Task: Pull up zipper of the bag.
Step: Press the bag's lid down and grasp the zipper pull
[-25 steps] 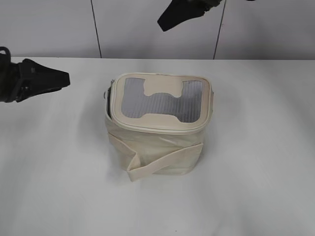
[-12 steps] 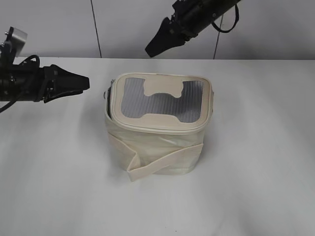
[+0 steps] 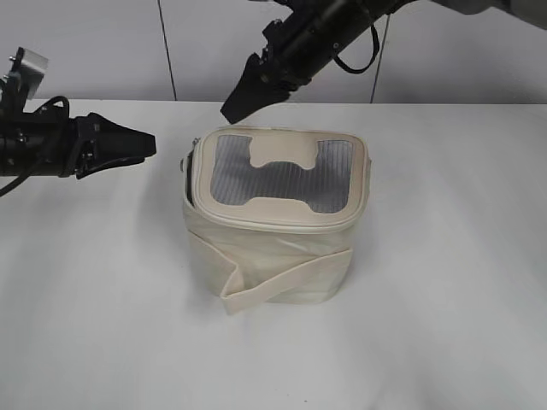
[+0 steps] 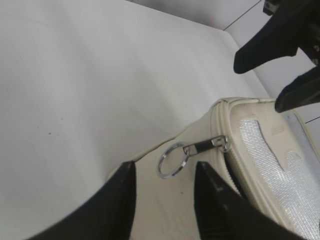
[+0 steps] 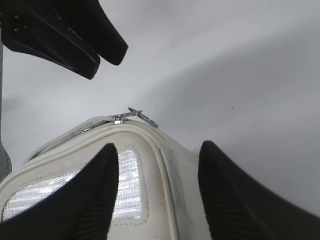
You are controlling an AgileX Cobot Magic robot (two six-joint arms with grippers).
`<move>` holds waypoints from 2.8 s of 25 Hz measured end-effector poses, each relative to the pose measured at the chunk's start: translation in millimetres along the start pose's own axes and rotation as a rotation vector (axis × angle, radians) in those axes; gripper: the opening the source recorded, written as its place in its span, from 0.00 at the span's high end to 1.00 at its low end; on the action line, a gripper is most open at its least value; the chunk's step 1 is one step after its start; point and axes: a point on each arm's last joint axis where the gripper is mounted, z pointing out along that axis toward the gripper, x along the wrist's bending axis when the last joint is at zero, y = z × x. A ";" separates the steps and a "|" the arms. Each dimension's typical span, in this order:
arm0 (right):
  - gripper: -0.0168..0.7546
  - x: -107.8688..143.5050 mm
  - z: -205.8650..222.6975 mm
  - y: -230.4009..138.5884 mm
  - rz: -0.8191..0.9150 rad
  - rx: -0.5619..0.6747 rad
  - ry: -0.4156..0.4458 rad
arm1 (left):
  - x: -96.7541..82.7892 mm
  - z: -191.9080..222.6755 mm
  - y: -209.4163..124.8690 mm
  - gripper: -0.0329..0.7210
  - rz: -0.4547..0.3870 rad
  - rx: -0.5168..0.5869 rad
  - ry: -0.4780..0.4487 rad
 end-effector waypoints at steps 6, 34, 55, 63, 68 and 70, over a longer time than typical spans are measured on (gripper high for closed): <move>0.44 -8.1 15.7 -11.8 0.044 0.041 0.009 | 0.0 0.0 0.0 0.56 0.002 0.000 0.000; 0.83 2.4 34.9 -13.0 0.042 0.119 0.002 | -2.3 2.2 2.9 0.47 0.446 0.081 -0.015; 0.83 2.3 34.9 -13.1 0.049 0.120 0.001 | -23.4 35.3 -15.5 0.44 0.599 0.224 0.095; 0.83 2.4 34.9 -13.0 0.050 0.119 0.001 | -33.8 26.9 -2.9 0.44 0.631 0.172 0.129; 0.83 2.4 34.9 -13.0 0.050 0.119 0.001 | -32.9 26.9 -1.4 0.52 0.616 0.158 0.146; 0.83 2.4 34.9 -13.0 0.050 0.119 0.001 | -33.0 27.2 -0.8 0.60 0.621 0.152 0.148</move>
